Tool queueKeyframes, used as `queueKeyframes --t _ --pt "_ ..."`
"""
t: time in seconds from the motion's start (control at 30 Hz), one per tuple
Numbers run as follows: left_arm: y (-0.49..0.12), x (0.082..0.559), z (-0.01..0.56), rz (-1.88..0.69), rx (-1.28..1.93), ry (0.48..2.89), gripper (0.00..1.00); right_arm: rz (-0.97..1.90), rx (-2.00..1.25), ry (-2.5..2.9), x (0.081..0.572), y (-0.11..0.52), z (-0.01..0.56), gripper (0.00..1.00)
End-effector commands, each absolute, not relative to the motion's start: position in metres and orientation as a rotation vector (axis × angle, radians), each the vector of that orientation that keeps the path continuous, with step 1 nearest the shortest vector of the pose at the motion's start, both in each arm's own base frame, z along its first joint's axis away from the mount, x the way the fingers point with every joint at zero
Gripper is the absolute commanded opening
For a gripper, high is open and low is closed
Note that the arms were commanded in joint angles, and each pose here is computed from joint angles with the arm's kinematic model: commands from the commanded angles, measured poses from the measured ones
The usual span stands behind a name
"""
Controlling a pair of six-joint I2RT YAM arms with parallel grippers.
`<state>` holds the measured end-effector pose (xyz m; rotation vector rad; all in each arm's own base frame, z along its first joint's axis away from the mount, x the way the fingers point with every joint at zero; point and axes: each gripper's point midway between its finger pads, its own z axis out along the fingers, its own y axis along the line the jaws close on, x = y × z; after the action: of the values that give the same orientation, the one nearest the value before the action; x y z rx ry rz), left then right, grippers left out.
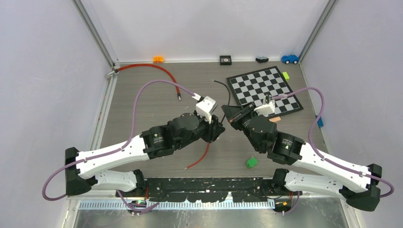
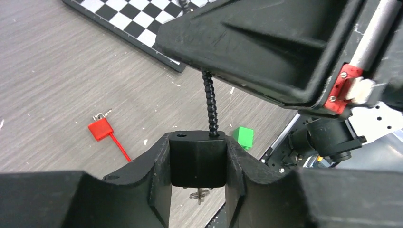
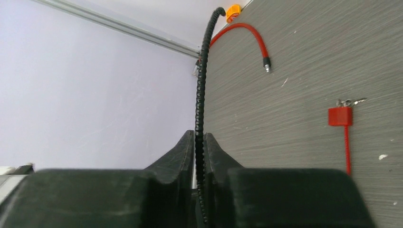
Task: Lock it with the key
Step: Pick up the lock from the center of the board.
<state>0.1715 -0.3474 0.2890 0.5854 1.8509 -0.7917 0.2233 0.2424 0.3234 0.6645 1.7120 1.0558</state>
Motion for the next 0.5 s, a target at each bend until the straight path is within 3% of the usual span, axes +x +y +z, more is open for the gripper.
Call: queueKeyframes --t 0.0,0.1,0.17,0.33,0.47 --pt "-0.345 0.171 0.314 -0.837 0.536 1.813 0.0 1.125 0.62 1.602 0.218 0.231 0.358 0.3" --pt "-0.333 0.167 0.319 -0.849 0.528 1.794 0.0 1.111 0.555 1.578 0.211 0.219 0.364 0.62" --pt "-0.325 0.163 0.321 -0.86 0.53 1.781 0.0 1.093 0.495 1.562 0.205 0.209 0.368 0.72" --pt "-0.309 0.147 0.327 -0.964 0.59 1.759 0.0 1.035 0.123 1.505 0.18 0.201 0.38 0.78" --pt "-0.305 0.12 0.334 -1.104 0.726 1.749 0.0 0.953 -0.485 1.391 0.138 0.22 0.38 0.78"
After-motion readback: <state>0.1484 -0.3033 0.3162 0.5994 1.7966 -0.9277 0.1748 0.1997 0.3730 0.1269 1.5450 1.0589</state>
